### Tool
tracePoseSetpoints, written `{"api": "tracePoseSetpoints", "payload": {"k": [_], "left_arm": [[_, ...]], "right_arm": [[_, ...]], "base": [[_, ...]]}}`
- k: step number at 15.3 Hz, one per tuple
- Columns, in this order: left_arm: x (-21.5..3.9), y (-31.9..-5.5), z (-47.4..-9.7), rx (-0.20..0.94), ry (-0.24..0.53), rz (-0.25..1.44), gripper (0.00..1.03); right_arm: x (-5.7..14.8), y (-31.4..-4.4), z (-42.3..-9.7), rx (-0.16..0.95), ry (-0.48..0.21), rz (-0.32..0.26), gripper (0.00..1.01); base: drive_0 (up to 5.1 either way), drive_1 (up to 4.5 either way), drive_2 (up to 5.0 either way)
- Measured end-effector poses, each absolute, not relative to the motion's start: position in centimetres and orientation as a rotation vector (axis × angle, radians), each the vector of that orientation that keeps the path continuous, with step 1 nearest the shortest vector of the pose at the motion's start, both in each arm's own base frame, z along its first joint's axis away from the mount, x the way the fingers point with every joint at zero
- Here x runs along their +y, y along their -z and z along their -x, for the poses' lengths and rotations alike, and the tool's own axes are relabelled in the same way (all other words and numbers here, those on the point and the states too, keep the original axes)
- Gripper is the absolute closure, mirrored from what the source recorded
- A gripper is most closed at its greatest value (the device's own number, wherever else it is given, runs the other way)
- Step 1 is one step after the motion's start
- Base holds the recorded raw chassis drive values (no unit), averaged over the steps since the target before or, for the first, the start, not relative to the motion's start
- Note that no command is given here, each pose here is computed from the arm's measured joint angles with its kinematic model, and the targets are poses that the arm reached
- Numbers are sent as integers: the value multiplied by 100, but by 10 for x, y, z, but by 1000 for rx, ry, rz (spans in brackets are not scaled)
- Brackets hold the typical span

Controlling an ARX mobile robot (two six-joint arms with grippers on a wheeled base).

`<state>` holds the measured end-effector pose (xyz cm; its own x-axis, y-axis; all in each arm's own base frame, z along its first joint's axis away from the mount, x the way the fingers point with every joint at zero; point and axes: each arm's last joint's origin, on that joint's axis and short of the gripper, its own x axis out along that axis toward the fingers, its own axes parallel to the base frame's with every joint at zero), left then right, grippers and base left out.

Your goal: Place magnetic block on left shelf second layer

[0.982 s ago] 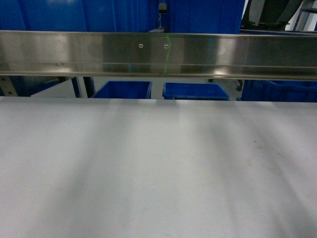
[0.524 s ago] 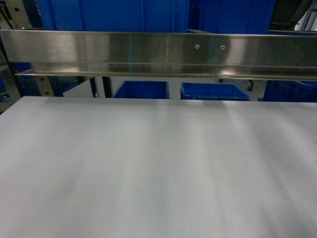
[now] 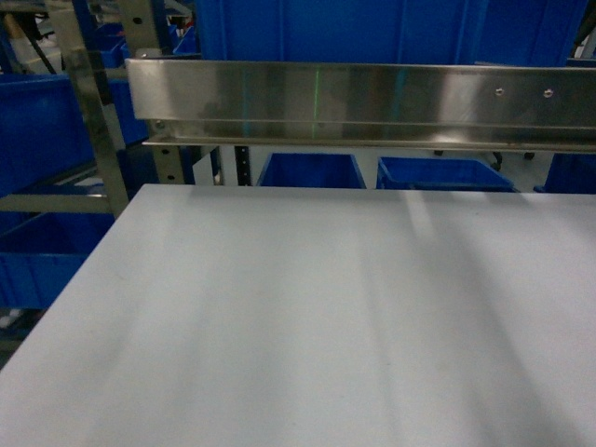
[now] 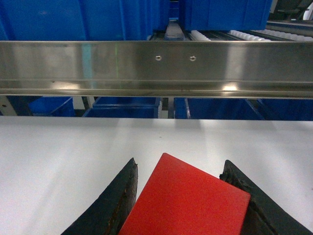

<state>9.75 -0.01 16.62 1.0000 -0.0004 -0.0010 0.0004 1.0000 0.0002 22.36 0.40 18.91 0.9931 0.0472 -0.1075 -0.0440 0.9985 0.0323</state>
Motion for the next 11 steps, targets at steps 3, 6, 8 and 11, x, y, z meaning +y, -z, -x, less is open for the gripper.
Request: {"api": "tracePoseSetpoints", "payload": {"k": [3, 6, 8, 11], "left_arm": [[0, -166, -98, 1, 0, 0, 5], [0, -166, -98, 1, 0, 0, 5], [0, -166, -98, 2, 0, 0, 5], [0, -166, -98, 2, 1, 0, 5]], "right_arm": [[4, -189, -224, 112, -46, -30, 56], [4, -189, -224, 113, -46, -30, 56], [4, -189, -224, 113, -49, -30, 56], [4, -189, -224, 109, -47, -30, 56]], "base": [[-484, 88, 363], [-484, 88, 363], [-495, 241, 241], [-495, 241, 241]]}}
